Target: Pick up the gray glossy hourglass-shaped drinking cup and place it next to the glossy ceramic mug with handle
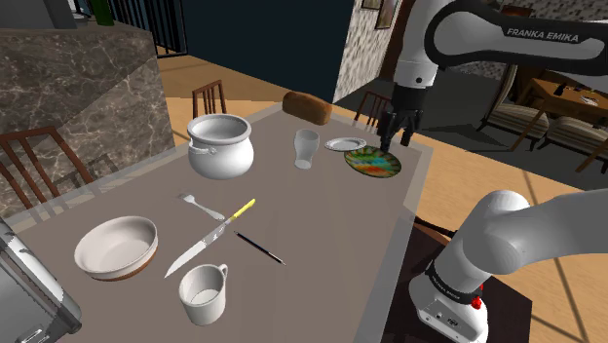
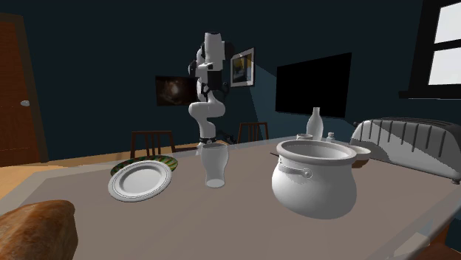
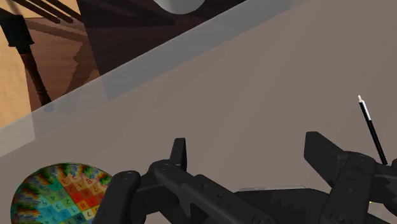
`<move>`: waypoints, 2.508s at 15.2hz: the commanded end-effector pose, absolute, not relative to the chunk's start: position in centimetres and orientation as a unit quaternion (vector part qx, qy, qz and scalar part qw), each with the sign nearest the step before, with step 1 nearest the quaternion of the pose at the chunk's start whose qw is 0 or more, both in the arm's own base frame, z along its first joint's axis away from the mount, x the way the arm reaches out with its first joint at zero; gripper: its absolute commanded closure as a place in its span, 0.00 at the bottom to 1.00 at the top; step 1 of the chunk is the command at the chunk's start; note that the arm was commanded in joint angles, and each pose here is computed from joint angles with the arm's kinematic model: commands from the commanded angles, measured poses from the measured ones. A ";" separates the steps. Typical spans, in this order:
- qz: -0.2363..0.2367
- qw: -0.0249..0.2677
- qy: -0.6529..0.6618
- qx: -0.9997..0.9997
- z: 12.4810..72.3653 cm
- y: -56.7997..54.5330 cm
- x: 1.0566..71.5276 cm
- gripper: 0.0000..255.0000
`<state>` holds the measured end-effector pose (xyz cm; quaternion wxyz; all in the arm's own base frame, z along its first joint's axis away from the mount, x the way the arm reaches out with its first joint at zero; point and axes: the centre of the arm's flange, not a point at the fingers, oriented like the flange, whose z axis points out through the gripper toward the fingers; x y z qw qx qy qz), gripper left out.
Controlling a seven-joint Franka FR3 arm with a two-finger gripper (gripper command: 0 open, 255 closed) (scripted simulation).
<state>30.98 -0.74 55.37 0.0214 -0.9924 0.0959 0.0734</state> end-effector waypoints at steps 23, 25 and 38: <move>-0.007 0.032 0.107 -0.994 44.3 -3.4 55.1 0.00; -0.014 0.033 0.108 -0.994 43.5 -3.6 57.4 0.00; -0.037 0.036 0.111 -0.992 38.0 -4.3 64.7 0.00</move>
